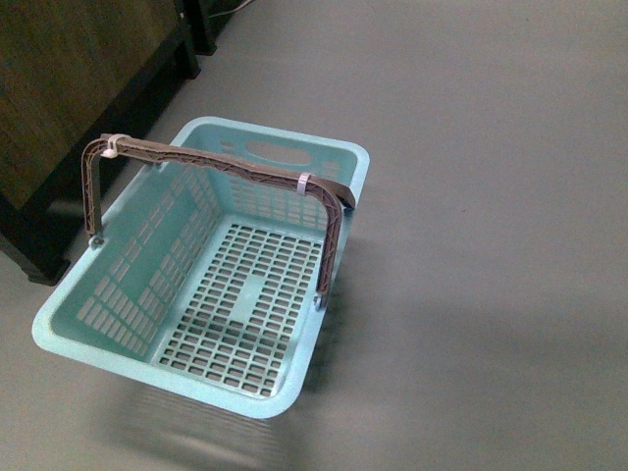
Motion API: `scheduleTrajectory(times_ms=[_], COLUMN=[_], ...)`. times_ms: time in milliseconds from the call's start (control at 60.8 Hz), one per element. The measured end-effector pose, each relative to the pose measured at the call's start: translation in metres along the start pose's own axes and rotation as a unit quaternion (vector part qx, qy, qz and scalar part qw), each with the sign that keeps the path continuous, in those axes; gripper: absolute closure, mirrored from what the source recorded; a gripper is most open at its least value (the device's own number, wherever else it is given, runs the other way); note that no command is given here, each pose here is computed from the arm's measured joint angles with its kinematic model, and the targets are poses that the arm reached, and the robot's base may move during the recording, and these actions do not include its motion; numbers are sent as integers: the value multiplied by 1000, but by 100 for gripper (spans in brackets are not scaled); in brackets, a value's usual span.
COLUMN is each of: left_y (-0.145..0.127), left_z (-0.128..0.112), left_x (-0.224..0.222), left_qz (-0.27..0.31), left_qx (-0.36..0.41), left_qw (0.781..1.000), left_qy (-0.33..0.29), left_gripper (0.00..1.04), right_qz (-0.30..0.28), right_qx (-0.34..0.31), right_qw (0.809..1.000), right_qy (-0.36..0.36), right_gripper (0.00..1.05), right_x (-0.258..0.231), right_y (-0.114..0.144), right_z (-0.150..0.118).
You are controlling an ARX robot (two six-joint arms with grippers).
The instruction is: Pick lemon and mango into basket
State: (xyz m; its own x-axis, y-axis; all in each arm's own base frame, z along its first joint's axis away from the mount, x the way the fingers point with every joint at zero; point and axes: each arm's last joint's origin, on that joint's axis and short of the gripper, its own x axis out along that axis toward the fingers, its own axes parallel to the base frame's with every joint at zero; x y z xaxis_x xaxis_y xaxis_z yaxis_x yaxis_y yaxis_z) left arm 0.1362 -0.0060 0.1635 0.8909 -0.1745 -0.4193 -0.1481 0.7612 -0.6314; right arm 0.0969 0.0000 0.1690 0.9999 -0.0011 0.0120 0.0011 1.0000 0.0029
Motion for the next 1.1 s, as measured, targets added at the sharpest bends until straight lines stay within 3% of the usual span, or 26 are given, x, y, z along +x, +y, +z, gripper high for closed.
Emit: scheduleTrajectory(times_ms=[164, 674, 1102], left_y=[-4, -48, -62], left_z=[3, -32, -41], left_x=[47, 217, 282], left_qz=[47, 103, 122], left_qx=[-102, -199, -227], left_qw=[994, 972, 964], left_qy=[11, 71, 65], left_gripper=[7, 7, 7], right_qz=[0, 0, 0], right_qx=[0, 0, 0], right_qw=[1000, 1000, 1000], right_qy=[0, 0, 0], right_gripper=[9, 9, 9], right_x=[0, 0, 0], right_y=[0, 0, 0], right_z=[0, 0, 0])
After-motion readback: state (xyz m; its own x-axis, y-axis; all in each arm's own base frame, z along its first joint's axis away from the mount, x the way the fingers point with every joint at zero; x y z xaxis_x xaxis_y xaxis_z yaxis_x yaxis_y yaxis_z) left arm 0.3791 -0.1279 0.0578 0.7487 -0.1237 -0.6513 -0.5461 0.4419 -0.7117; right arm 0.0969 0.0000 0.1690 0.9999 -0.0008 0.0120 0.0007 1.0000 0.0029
